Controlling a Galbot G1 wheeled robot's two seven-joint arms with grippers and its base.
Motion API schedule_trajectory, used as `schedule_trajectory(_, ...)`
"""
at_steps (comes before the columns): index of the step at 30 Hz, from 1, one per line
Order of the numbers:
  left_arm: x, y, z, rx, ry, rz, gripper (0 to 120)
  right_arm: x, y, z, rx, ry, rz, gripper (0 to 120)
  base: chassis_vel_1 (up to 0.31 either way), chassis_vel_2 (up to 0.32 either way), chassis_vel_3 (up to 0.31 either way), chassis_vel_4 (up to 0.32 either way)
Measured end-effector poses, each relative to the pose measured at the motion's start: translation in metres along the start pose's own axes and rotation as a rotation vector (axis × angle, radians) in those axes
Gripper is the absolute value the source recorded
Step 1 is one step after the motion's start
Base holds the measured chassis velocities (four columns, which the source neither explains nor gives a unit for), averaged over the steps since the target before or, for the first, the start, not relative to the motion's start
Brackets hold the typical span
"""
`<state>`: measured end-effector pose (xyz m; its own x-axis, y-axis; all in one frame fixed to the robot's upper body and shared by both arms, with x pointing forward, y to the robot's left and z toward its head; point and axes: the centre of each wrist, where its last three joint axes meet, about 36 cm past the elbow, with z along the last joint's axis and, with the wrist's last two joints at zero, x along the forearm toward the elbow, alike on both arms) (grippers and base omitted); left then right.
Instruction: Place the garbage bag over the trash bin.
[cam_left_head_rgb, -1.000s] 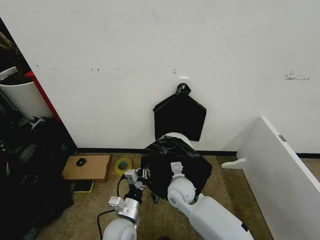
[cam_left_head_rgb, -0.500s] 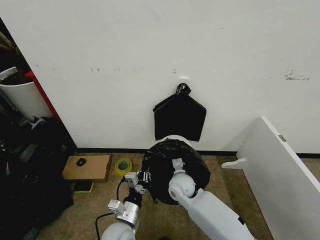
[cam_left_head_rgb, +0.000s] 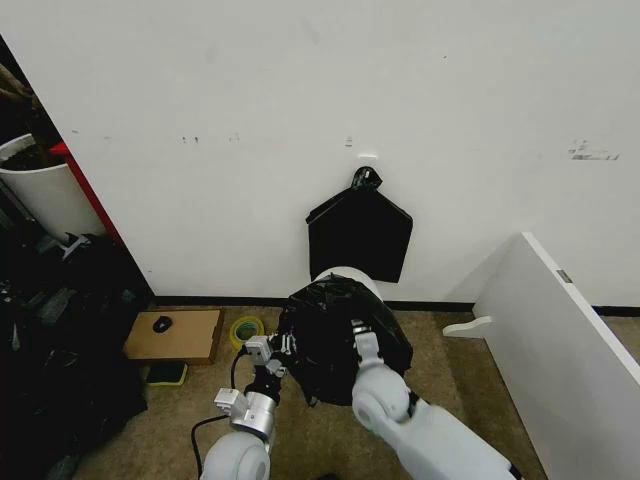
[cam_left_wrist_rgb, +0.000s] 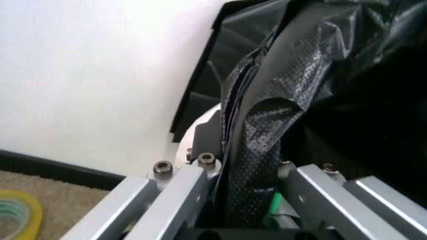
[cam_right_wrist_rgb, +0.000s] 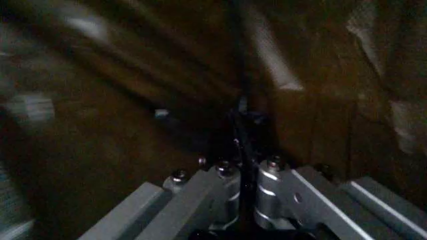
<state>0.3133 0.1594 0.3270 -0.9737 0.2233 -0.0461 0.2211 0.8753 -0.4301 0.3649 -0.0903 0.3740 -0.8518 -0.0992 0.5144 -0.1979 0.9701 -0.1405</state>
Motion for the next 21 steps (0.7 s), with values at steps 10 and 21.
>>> schedule_trajectory(10,0.001,-0.004,0.004,0.017,0.026,-0.012,0,0.049,-0.012,0.007,-0.021,-0.183,-0.191,0,0.000,0.000,0.000,0.000)
schedule_trajectory(21,-0.007,-0.005,-0.015,0.060,-0.009,-0.038,0,0.075,-0.041,0.046,0.031,-0.558,-0.520,0,0.000,0.000,0.000,0.000)
